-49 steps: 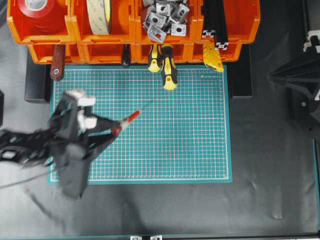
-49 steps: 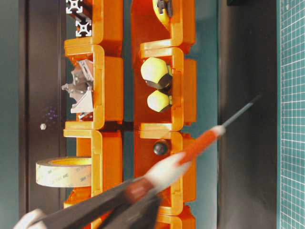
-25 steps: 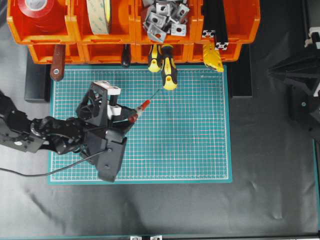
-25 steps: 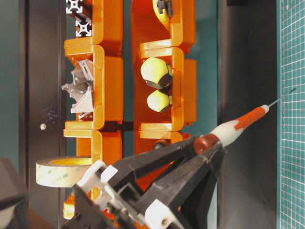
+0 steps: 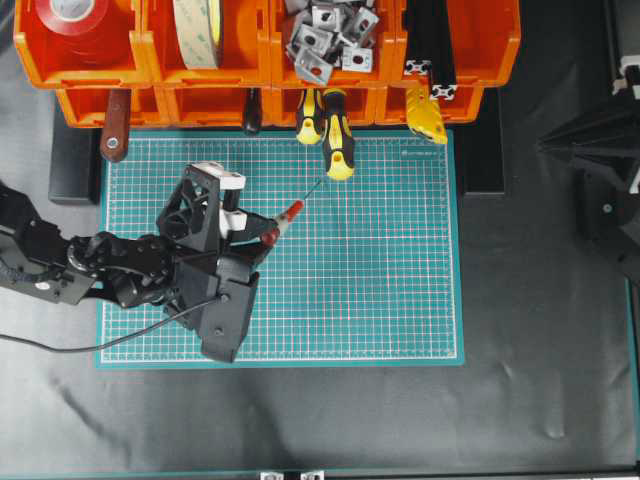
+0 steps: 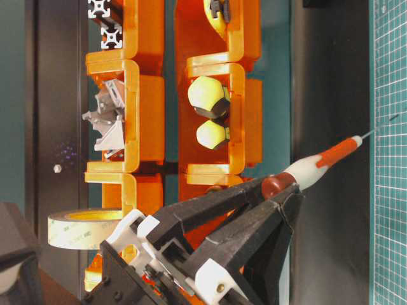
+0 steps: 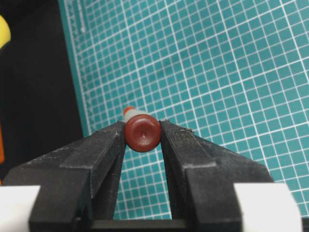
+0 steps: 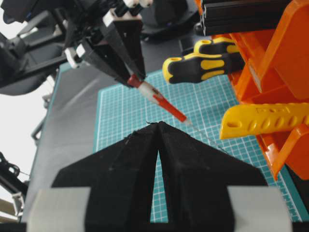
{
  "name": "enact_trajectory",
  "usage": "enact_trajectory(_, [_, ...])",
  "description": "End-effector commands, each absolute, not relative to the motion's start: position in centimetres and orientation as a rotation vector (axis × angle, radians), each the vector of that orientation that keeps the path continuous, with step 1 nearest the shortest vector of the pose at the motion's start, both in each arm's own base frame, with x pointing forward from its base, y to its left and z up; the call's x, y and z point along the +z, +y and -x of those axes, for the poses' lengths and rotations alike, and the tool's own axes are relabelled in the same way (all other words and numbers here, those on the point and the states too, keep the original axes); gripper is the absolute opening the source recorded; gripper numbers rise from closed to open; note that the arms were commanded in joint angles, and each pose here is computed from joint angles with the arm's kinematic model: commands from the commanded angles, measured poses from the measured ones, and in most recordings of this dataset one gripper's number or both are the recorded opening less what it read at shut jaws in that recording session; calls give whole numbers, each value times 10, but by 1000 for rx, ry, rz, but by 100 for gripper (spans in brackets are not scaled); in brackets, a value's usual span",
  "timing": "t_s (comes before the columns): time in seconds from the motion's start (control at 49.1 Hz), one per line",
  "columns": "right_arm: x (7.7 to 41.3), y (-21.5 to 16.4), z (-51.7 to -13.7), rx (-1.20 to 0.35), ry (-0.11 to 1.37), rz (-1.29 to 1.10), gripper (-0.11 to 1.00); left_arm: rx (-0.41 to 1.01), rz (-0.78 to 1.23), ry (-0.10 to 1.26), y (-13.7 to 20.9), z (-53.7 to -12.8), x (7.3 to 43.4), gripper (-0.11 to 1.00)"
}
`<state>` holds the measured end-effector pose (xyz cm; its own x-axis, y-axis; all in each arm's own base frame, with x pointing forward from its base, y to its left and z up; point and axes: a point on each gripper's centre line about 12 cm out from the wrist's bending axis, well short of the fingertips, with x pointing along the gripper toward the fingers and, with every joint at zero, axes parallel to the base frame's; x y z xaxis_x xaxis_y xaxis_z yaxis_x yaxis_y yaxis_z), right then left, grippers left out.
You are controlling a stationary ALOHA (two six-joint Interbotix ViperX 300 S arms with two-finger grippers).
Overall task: Pick red screwdriver from container rack with left arm.
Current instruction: 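Lower the screwdriver onto the mat and open the left gripper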
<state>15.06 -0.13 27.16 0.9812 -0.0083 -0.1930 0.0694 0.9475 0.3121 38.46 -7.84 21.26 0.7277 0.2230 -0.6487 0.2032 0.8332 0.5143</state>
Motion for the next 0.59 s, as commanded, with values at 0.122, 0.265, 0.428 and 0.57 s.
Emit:
enact_trajectory(0.122, [285, -1, -152, -37, 165, -322, 1, -38, -556, 712, -89, -384, 220, 42])
enact_trajectory(0.265, [284, -1, -152, -35, 167, -322, 1, -43, -477, 705, -92, -379, 216, 81])
enact_trajectory(0.428, [284, -2, -152, -37, 167, -319, 1, -44, -390, 696, -97, -373, 214, 85])
enact_trajectory(0.57, [284, -1, -152, -36, 168, -314, 1, -22, -317, 678, -97, -367, 221, 84])
